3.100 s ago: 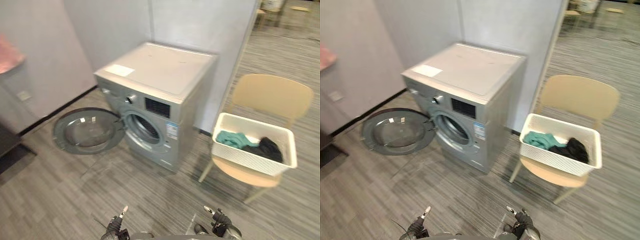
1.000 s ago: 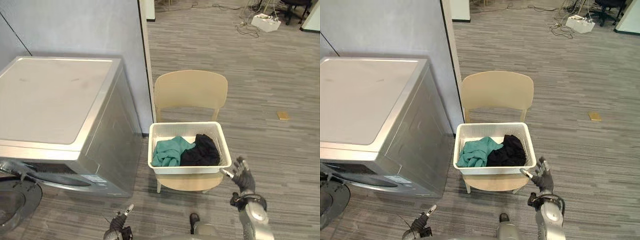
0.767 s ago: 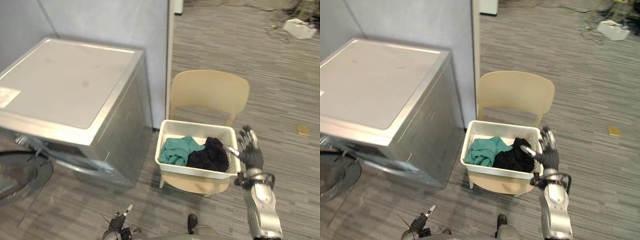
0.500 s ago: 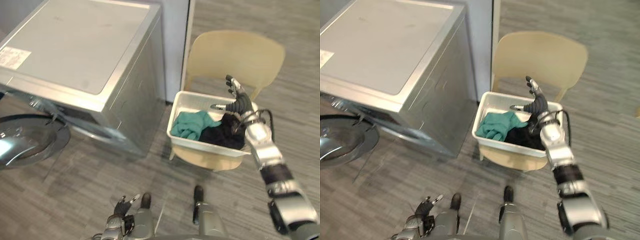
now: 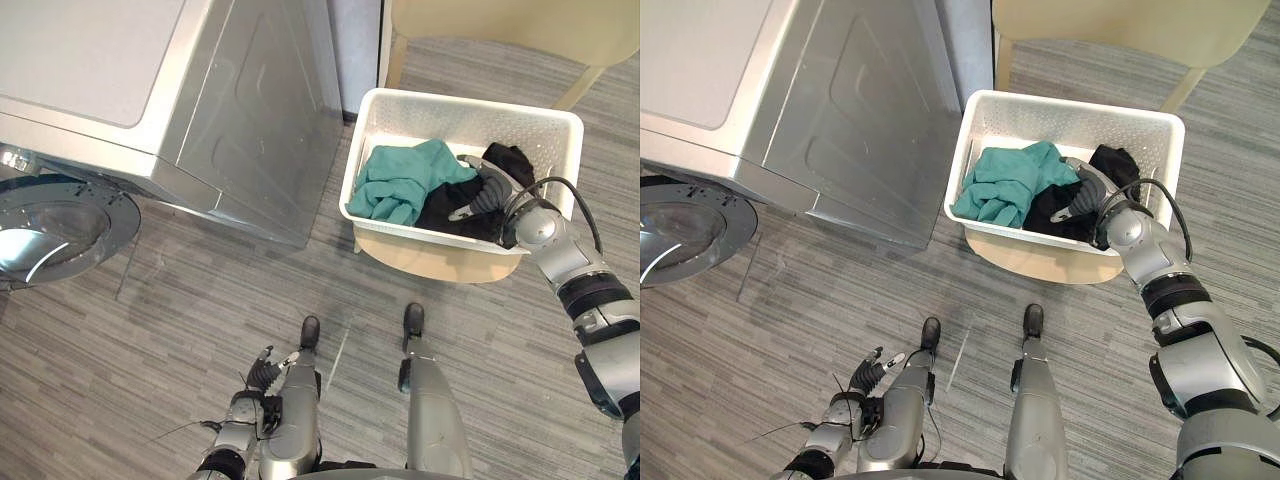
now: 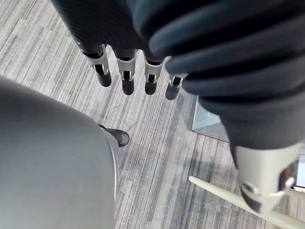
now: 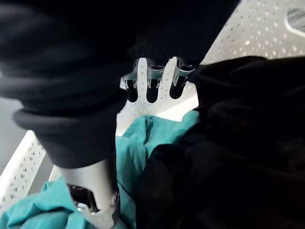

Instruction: Pick up the laundry basket with both hands and put the clothes into the washing machine.

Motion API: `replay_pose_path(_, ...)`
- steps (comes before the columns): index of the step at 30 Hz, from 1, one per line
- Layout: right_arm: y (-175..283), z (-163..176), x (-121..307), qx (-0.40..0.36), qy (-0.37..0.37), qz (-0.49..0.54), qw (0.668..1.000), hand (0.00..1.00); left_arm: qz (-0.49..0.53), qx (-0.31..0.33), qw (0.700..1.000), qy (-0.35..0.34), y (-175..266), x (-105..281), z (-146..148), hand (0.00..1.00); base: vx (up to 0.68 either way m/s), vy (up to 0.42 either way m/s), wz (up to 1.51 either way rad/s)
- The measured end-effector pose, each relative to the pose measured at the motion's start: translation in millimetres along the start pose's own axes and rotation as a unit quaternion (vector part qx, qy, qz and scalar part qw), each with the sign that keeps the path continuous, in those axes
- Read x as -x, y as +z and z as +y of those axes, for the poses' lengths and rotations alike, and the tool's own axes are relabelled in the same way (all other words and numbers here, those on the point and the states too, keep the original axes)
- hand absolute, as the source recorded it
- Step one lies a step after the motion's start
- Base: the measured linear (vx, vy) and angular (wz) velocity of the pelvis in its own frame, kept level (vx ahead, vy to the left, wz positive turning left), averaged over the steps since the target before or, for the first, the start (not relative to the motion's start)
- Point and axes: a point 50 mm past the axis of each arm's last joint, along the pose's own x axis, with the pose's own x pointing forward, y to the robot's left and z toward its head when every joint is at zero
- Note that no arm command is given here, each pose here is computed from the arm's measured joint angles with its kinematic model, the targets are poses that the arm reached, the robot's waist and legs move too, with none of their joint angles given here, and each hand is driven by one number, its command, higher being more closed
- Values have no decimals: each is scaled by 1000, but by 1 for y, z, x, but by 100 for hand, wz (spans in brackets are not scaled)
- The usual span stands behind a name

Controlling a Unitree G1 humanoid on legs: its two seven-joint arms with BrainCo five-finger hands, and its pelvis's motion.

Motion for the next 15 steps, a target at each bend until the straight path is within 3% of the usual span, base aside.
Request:
replay_pose_path(5,11,11,-5,24,21,-16,999,0,-17,5,1000,-3,13,-5,-4,0,21,-6,11)
replay_pose_path(15,37,-11,-17,33,-35,-46,998,0,-57,26,998,11,36,-8,-5,0,16,2,18)
